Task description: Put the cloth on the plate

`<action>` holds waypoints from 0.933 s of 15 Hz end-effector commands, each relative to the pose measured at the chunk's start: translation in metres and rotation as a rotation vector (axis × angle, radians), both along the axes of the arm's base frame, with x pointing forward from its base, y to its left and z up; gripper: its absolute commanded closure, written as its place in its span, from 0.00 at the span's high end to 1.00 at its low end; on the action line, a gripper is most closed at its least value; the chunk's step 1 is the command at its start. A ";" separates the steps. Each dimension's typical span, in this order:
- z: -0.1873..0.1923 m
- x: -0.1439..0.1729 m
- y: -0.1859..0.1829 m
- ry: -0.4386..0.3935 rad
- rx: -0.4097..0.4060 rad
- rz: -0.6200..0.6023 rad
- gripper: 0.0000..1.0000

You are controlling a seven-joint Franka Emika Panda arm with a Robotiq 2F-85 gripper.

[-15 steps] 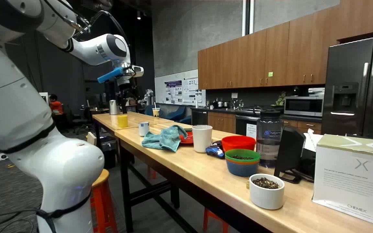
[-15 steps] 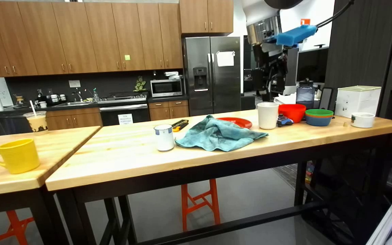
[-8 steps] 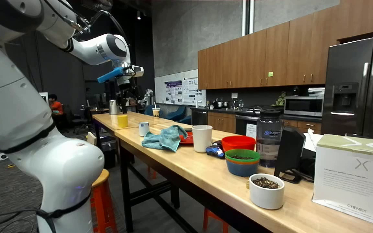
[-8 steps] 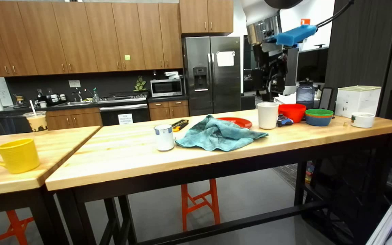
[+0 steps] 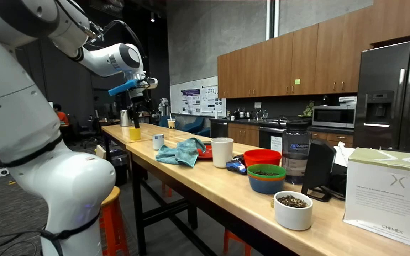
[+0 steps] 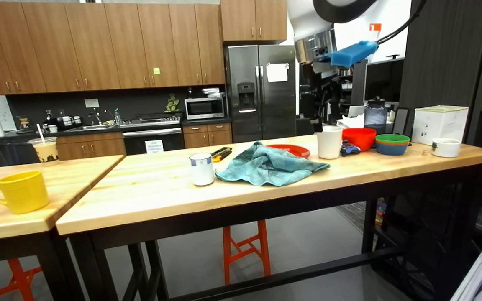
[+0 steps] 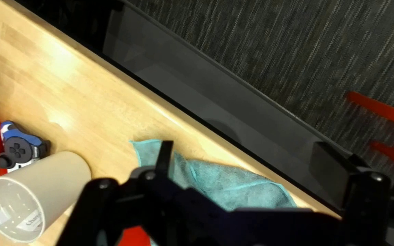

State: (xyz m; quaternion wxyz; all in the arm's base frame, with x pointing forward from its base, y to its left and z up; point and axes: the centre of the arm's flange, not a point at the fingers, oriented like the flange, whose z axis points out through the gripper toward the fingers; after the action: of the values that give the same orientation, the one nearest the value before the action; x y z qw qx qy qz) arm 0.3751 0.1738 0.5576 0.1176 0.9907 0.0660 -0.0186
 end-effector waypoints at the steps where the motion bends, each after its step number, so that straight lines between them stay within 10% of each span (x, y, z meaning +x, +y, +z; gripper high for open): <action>1: -0.020 0.014 0.011 -0.001 -0.018 0.027 1.00; 14: -0.089 0.048 0.010 -0.027 -0.261 -0.069 1.00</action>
State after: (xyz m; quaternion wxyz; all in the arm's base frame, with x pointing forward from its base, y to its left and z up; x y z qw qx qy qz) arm 0.4168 0.1838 0.4803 0.2135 0.9755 0.0396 -0.0365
